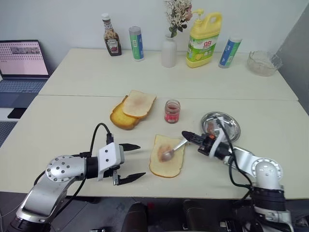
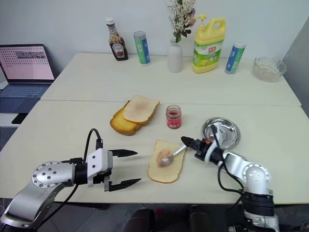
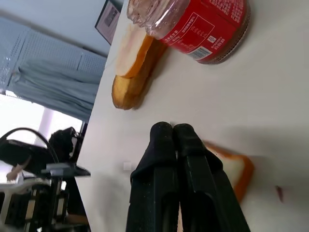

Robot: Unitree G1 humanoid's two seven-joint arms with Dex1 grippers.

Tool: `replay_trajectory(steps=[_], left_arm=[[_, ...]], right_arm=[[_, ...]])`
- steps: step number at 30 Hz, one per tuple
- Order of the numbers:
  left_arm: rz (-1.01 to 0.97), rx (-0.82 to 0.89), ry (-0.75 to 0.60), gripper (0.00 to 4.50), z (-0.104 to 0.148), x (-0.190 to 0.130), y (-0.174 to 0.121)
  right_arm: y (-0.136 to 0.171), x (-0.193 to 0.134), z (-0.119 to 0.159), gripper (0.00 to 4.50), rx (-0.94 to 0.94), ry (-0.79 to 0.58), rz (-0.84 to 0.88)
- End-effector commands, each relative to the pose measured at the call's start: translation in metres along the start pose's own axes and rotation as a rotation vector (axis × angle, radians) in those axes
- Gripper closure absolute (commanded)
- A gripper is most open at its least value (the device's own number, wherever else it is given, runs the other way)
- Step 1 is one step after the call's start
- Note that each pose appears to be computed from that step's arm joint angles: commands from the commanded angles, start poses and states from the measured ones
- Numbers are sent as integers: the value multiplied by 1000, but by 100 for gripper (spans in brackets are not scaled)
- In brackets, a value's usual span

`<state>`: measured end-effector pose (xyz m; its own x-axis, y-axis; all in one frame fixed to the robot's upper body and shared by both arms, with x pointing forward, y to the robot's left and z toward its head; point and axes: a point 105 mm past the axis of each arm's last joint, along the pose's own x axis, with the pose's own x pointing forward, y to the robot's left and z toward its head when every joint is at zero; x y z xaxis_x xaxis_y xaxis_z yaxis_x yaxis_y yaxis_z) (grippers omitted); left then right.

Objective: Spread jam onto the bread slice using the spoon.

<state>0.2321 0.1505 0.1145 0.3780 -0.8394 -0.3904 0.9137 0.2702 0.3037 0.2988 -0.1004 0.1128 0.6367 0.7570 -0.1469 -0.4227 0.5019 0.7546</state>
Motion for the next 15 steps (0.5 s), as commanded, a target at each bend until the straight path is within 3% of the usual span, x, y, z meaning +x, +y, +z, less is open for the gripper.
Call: replay_trajectory(steps=[1,5,10,15], left_arm=[[11,54,-18,0,10,-2,3],[11,55,-19,0,10,-2,3],[11,51,-11,0,8,-4,3],[7,54,-12,0,8,-3,2]], right_arm=[[14,-10,1,449,-74,34,51],[20,-14,5,449,-106,31,69],[26,-10,26,449,-85,-68,84],[28,6,16,449,-61,-51,85]])
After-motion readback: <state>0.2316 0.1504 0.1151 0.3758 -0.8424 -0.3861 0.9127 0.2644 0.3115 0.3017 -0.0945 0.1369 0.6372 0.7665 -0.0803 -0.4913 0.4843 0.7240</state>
